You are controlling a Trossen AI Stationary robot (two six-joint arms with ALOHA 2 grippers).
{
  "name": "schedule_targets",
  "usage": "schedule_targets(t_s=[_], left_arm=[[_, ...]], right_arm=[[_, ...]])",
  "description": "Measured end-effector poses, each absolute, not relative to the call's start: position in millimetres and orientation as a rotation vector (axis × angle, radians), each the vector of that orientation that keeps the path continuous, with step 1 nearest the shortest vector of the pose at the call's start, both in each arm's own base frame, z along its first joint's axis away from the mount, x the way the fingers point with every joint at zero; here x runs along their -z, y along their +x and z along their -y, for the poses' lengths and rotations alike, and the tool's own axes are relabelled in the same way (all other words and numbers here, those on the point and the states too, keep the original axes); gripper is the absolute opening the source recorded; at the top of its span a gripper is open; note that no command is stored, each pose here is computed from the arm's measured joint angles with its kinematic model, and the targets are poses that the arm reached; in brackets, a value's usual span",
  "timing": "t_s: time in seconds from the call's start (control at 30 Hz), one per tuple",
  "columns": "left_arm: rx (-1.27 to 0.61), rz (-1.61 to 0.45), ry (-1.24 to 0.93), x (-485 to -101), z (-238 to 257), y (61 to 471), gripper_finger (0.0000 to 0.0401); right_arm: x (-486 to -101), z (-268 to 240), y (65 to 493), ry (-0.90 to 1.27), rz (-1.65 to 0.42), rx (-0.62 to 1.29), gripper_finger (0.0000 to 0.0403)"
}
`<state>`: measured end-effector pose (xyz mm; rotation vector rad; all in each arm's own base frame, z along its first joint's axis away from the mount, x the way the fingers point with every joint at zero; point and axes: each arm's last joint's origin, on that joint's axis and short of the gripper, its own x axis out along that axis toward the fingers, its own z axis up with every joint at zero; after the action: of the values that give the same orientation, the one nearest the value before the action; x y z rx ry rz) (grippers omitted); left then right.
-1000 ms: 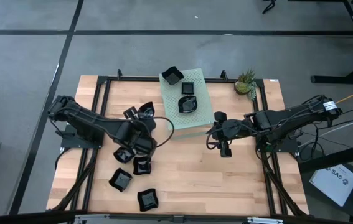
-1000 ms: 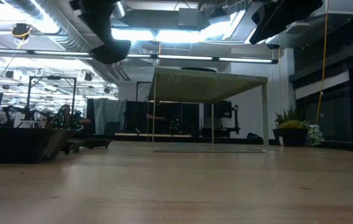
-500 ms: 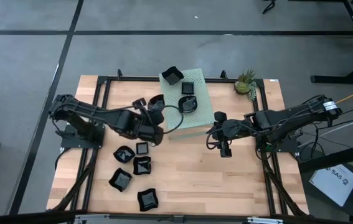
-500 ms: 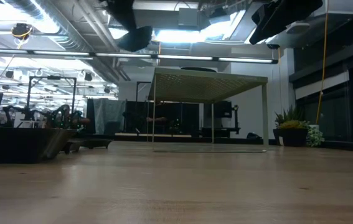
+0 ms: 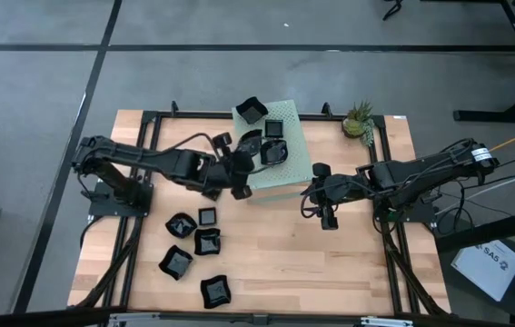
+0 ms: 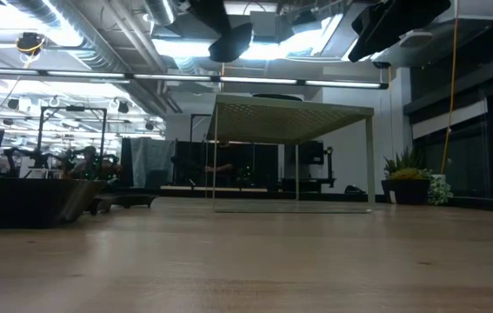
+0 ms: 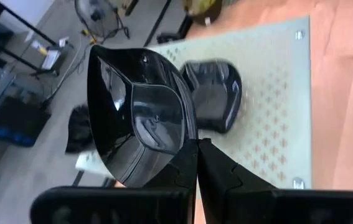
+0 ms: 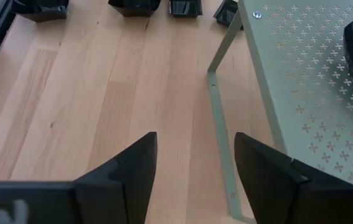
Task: Pick & Place Mini shaped plates
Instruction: Stack the black leaf shaped plate on top of the black leaf shape plates on the shelf
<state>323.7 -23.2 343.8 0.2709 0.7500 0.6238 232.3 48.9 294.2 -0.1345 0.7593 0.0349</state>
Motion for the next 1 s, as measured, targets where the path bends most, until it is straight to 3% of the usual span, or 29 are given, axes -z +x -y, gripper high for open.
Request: schedule_targets(t_s=[0.27, 0.57, 1.0], left_arm=[[-0.586, -0.638, 0.269, -355, 5, 337, 0.0002], [-0.551, -0.660, 0.276, -349, -3, 344, 0.0002], [-0.517, -0.661, 0.307, -350, -6, 394, 0.0002]], right_arm=[[-294, -49, 232, -0.135, -0.758, -0.035, 0.0212], [-295, -49, 233, -0.136, -0.755, -0.032, 0.0212], [-296, -48, 234, -0.147, -0.727, 0.004, 0.0212]])
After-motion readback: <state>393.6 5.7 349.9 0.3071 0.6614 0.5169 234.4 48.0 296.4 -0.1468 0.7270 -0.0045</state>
